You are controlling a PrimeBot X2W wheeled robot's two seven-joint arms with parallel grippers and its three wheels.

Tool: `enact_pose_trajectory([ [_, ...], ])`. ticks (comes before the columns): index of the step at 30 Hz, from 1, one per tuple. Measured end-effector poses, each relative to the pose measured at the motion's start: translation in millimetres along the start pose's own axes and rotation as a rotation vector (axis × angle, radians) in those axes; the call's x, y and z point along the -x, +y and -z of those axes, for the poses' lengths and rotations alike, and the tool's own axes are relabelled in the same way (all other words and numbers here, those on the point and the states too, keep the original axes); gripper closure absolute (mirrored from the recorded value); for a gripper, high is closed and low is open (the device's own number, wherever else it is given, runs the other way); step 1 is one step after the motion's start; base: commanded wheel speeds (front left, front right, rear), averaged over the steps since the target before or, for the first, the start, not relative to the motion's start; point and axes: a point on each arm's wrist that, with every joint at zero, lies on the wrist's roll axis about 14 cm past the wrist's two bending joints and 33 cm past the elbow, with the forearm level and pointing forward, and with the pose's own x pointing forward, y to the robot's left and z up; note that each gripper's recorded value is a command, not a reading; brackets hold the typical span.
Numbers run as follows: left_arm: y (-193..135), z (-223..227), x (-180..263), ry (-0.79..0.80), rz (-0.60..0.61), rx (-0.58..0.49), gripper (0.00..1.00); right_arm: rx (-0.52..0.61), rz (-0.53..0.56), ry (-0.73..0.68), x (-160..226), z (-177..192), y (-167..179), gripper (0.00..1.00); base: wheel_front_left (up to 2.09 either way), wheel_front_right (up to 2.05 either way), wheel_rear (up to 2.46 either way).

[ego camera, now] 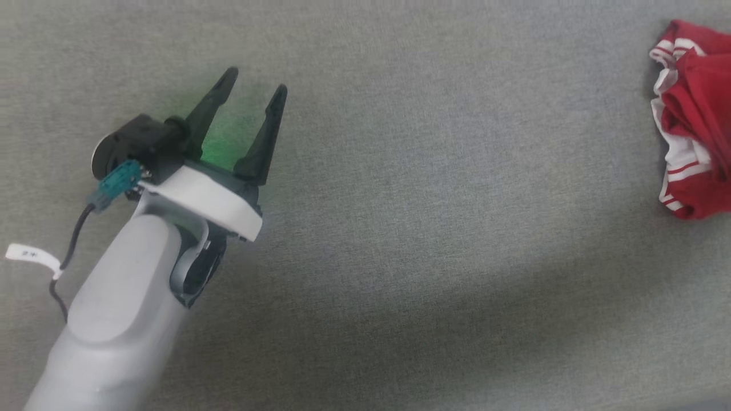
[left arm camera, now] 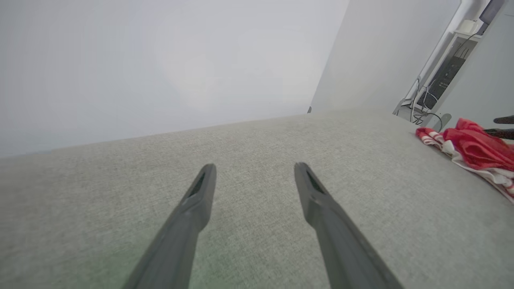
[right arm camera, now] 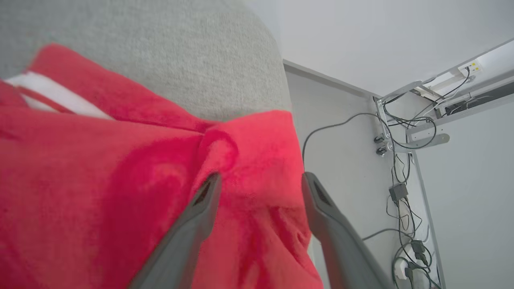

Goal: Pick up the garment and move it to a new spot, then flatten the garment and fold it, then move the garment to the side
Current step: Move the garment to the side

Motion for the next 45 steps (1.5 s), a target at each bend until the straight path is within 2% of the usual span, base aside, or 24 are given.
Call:
enact_pose_trajectory([
  [4, 4.7, -16.6, 14.1, -0.03, -0.034, -0.006, 0.0, -0.064, -0.015, -0.074, 6.9, -22.0, 5.0, 0.0, 0.0, 0.0, 0.0],
  [7, 10.1, -32.2, 28.6, -0.061, -0.07, -0.01, 0.0, -0.134, -0.054, -0.157, 13.9, -44.4, 21.3, 0.0, 0.0, 0.0, 0.0],
  [12, 21.2, -44.6, 62.3, -0.066, -0.14, -0.03, 0.0, -0.161, -0.15, -0.258, 32.9, -64.7, 57.3, 0.0, 0.0, 0.0, 0.0],
  [24, 46.0, -82.6, 162.0, -0.127, -0.342, -0.082, 0.0, -0.235, -0.315, -0.523, 97.9, -103.0, 107.7, 0.0, 0.0, 0.0, 0.0],
  [28, 48.2, -93.0, 197.6, -0.145, -0.392, -0.123, 0.0, -0.259, -0.357, -0.573, 118.1, -104.3, 121.1, 0.0, 0.0, 0.0, 0.0],
  [35, 53.5, -95.5, 256.9, -0.165, -0.505, -0.133, 0.0, -0.31, -0.382, -0.695, 155.2, -112.4, 124.4, 0.0, 0.0, 0.0, 0.0],
  [40, 53.9, -94.7, 291.0, -0.18, -0.566, -0.129, 0.0, -0.357, -0.388, -0.726, 181.3, -86.3, 135.0, 0.0, 0.0, 0.0, 0.0],
  [45, 53.1, -94.1, 301.9, -0.186, -0.584, -0.123, 0.0, -0.39, -0.377, -0.72, 194.2, -63.3, 141.3, 0.0, 0.0, 0.0, 0.0],
])
